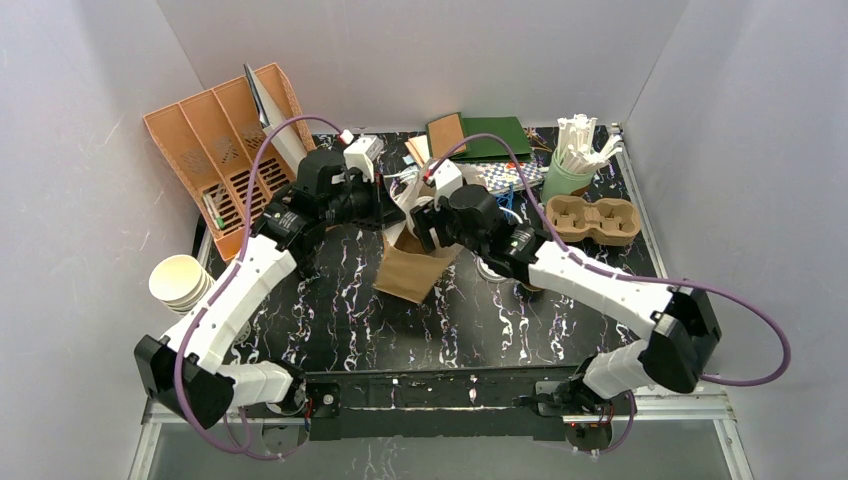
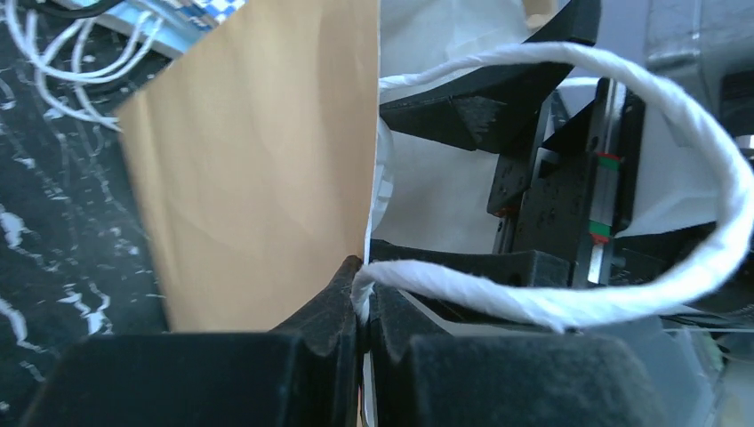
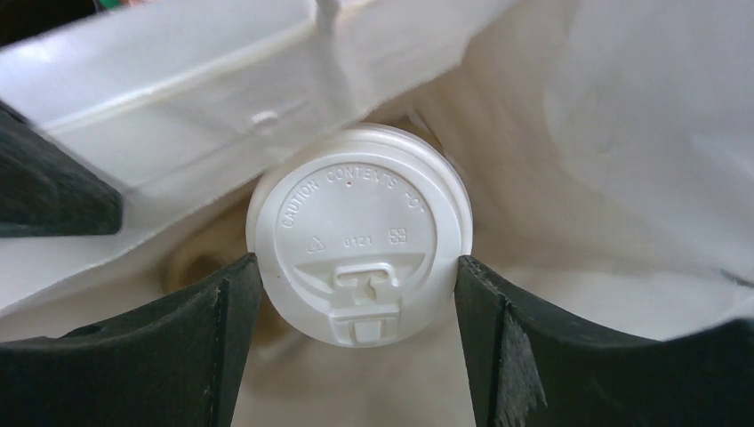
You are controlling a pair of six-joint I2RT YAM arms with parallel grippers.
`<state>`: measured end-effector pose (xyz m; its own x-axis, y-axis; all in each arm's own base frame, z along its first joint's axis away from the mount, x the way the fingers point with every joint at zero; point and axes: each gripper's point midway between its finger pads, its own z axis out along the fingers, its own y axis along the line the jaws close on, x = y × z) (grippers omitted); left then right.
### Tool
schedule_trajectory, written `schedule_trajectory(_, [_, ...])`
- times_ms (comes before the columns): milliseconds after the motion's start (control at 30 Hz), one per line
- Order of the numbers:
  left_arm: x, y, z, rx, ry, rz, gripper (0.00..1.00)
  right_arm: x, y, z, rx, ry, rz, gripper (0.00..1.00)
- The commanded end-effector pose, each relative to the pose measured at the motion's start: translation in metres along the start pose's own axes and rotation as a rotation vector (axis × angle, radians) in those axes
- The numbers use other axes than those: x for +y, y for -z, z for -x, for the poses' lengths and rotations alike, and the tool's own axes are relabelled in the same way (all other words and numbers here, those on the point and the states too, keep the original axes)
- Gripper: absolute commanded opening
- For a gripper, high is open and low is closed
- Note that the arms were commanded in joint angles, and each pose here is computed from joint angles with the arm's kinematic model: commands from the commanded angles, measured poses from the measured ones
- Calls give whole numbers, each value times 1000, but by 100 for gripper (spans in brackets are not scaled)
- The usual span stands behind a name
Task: Pack the takeout coffee
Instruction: Place the coffee cup on the cup tray.
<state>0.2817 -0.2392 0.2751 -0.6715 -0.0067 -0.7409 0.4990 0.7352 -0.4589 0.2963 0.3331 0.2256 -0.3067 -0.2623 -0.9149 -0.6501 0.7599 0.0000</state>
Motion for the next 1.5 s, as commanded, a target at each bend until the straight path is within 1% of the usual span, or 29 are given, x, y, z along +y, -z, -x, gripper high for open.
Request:
schedule_trajectory(0, [-51, 17, 13, -66, 11, -244, 0, -14, 35, 17, -59, -5, -98, 54])
schedule_trajectory(133, [-67, 16, 7, -31, 12, -325, 0, -18, 60, 9, -24, -41, -112, 54])
schedule_trajectory(267, [-73, 9, -2, 6, 24, -339, 0, -24, 77, -13, 69, -91, -144, 54])
schedule_trajectory(367, [-79, 3, -8, 15, -5, -333, 0, -29, 88, -30, 141, -147, -186, 53])
schedule_trajectory(467, [-85, -7, -15, 19, -52, -305, 0, -36, 89, -37, 129, -176, -229, 51])
schedule_trajectory(600, [-88, -19, -16, -48, -130, -166, 0, -49, 75, -40, 121, -184, -318, 49])
schedule_trajectory(733, [-67, -8, 15, -167, -129, 26, 0, -49, 59, -19, 99, -221, -317, 49])
schedule_trajectory(800, [-53, 1, 21, -188, -102, 117, 0, -48, 54, -4, 71, -240, -295, 49])
schedule_trajectory(867, [-41, 9, 17, -174, -55, 190, 0, -51, 49, 7, 61, -270, -261, 49])
schedule_trajectory(933, [-31, 15, 7, -157, 40, 249, 1, -55, 43, 15, 65, -313, -211, 48])
schedule_trajectory(967, [-28, 17, 2, -158, 95, 261, 4, -57, 40, 18, 72, -326, -190, 47])
schedule_trajectory(1033, [-25, 20, -11, -167, 246, 268, 16, -62, 33, 25, 89, -342, -167, 46])
schedule_trajectory(1100, [-23, 23, -23, -169, 391, 267, 39, -65, 28, 32, 104, -335, -155, 46])
schedule_trajectory(1133, [-24, 25, -27, -171, 439, 261, 51, -65, 26, 36, 111, -331, -150, 46])
schedule_trajectory(1200, [-25, 35, -23, -196, 468, 260, 68, -66, 21, 43, 129, -321, -142, 46])
schedule_trajectory(1267, [-23, 53, -12, -231, 454, 287, 75, -65, 20, 45, 146, -312, -134, 46])
schedule_trajectory(1300, [-23, 60, -6, -245, 432, 299, 78, -64, 20, 46, 150, -308, -130, 46])
schedule_trajectory(1367, [-28, 75, 10, -260, 364, 304, 79, -63, 20, 46, 154, -298, -123, 46])
schedule_trajectory(1467, [-40, 91, 36, -261, 224, 299, 80, -60, 17, 43, 176, -280, -100, 46])
